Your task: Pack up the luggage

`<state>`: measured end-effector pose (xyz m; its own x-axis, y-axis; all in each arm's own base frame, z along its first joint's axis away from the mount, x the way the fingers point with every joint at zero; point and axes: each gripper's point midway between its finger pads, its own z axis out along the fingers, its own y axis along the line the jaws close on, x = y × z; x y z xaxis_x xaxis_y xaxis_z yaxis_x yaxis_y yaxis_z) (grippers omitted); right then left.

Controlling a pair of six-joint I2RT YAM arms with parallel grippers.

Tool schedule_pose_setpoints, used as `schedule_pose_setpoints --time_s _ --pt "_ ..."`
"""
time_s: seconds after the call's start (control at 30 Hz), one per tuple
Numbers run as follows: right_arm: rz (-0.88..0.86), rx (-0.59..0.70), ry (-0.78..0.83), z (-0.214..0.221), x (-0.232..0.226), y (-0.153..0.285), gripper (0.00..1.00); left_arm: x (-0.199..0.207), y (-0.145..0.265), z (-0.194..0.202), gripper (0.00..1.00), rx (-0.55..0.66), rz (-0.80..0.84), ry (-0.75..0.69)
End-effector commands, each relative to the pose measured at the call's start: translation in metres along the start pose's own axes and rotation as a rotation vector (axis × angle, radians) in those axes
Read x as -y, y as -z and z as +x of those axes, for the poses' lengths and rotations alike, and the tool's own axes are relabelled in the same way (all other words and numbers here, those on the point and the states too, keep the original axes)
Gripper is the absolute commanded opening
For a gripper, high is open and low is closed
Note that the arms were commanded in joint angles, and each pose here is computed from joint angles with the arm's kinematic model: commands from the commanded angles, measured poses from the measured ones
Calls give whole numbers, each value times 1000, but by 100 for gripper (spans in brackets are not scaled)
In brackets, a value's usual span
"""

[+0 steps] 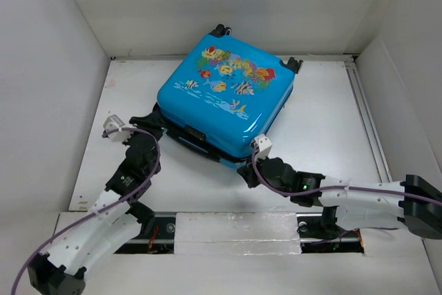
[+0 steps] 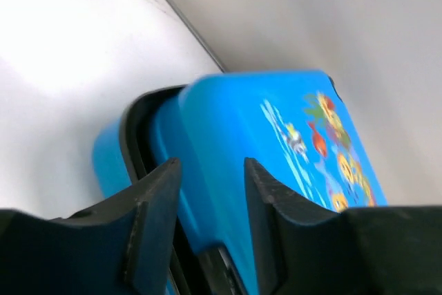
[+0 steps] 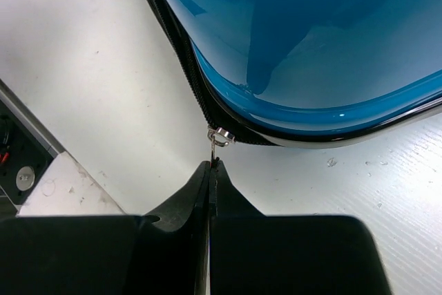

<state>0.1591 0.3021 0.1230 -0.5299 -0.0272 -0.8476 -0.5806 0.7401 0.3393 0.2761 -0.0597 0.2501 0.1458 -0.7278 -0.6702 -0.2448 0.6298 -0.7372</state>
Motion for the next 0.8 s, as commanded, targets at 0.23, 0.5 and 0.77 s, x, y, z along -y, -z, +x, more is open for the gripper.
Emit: schedule_pose_setpoints --time_s 0.23,0.5,0.77 --pt "-181 -11 -19 -6 -32 20 0 -84 -81 17 53 -187 -120 57" --pt "-187 -21 -3 -6 -32 19 0 -80 -91 43 55 -263 -93 -20" --pt "-175 -20 -11 -3 -30 16 0 -95 -101 69 13 -340 -109 -65"
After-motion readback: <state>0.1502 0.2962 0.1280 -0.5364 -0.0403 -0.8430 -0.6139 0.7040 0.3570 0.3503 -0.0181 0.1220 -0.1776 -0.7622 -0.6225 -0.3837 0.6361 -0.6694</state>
